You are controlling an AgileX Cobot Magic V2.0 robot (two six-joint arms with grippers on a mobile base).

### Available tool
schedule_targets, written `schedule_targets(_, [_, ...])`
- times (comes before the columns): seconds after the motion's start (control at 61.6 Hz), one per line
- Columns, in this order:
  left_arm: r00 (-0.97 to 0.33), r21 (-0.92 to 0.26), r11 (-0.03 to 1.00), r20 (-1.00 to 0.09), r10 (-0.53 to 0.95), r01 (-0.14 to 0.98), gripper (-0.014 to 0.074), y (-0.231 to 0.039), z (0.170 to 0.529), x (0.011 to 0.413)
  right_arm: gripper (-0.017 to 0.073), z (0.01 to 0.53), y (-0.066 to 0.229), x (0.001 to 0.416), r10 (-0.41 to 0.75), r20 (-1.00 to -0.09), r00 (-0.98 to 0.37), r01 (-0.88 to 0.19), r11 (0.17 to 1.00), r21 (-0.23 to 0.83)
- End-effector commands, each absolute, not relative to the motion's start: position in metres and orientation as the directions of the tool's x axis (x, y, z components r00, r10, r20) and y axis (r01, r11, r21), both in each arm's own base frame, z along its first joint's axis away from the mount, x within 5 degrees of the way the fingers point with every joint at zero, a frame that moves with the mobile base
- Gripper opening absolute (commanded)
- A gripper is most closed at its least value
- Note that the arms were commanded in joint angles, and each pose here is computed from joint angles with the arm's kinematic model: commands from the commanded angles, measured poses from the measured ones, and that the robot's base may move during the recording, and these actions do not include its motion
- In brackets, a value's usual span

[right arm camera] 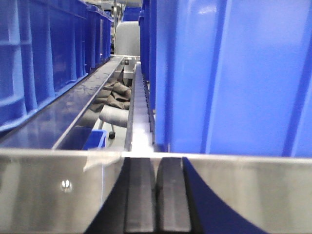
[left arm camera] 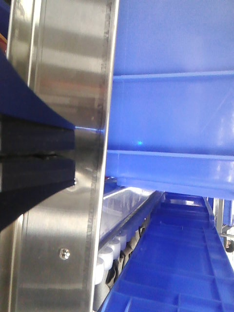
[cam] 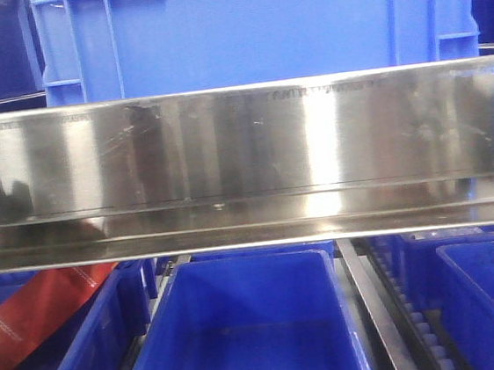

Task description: Place cylindrical capacitor in blue bin on shelf

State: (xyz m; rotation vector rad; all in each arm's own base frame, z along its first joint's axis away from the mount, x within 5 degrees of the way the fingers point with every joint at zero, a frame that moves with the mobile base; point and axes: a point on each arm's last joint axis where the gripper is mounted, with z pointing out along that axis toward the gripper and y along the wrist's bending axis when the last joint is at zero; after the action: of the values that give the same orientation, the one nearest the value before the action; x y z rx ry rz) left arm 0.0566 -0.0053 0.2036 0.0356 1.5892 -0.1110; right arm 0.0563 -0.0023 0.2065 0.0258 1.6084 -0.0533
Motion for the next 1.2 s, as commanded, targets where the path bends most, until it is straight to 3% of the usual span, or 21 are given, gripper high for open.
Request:
schedule_targets(0.0, [0.004, -0.049, 0.994, -0.999, -0.049, 0.093, -0.0111, -0.0052, 0.2060, 0.0562, -0.0160, 0.2096, -0.0036, 0.0563, -0.029, -0.999, 0.046, 0.069, 0.997, -0.026])
schedule_targets(1.185, [0.004, -0.049, 0.994, -0.999, -0.049, 0.093, -0.0111, -0.0052, 0.2060, 0.0562, -0.0160, 0.2062, -0.0031, 0.0564, -0.030, -1.000, 0.008, 0.061, 0.998, -0.029])
